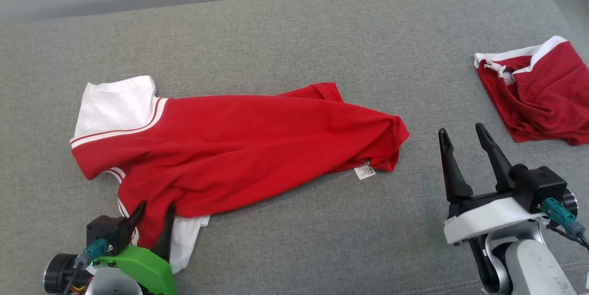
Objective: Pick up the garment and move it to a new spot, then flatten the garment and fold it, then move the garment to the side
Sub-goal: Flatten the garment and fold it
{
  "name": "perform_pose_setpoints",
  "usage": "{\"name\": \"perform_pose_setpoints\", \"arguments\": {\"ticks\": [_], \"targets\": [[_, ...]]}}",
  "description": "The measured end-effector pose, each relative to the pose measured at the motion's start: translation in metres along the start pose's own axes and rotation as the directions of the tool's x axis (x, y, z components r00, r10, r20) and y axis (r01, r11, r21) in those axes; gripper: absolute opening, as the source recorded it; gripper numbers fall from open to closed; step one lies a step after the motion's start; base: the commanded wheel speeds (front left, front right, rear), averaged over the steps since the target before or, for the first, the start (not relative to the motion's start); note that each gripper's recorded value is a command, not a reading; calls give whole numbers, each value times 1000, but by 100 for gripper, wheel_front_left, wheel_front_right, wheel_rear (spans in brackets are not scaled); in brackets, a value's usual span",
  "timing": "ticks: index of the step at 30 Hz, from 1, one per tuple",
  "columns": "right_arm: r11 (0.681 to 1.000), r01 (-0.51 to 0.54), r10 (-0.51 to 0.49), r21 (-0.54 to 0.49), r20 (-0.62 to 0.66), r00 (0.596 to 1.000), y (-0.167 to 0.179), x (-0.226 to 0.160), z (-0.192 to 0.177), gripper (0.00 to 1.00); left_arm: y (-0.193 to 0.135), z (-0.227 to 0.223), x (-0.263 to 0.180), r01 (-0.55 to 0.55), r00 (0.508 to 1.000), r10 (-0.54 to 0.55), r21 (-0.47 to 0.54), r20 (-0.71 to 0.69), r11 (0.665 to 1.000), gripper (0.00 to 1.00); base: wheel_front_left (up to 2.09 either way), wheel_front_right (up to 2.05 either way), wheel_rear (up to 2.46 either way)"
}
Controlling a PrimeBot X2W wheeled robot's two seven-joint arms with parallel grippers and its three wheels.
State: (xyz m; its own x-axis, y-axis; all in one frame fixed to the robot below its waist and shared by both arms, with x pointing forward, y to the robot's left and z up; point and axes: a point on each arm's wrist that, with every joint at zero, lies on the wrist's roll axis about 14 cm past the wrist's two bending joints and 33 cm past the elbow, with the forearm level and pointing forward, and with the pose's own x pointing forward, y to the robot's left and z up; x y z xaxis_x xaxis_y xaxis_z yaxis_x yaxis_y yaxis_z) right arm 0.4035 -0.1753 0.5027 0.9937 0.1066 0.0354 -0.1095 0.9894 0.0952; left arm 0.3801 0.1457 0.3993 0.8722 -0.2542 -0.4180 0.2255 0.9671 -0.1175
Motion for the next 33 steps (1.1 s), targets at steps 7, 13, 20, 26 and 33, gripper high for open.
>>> {"name": "perform_pose_setpoints", "arguments": {"ticks": [7,13,20,26,33], "targets": [[1000,-3,3,12,1,1000,1,6,-2,100,5,25,8,-14,997,10,57,73,998,0,0,0,0],[1000,15,-15,21,6,1000,-5,11,-4,100,5,83,22,-11,973,-19,130,230,991,0,0,0,0],[999,32,-32,44,-2,999,-8,18,-11,100,20,109,60,-15,971,-24,164,238,986,0,0,0,0],[996,63,-62,57,-23,998,-17,19,-23,100,32,96,100,3,982,-29,136,188,991,100,0,0,0],[993,104,-102,51,-45,994,-30,15,-32,100,29,92,127,10,971,-33,97,238,995,100,0,0,0]]}}
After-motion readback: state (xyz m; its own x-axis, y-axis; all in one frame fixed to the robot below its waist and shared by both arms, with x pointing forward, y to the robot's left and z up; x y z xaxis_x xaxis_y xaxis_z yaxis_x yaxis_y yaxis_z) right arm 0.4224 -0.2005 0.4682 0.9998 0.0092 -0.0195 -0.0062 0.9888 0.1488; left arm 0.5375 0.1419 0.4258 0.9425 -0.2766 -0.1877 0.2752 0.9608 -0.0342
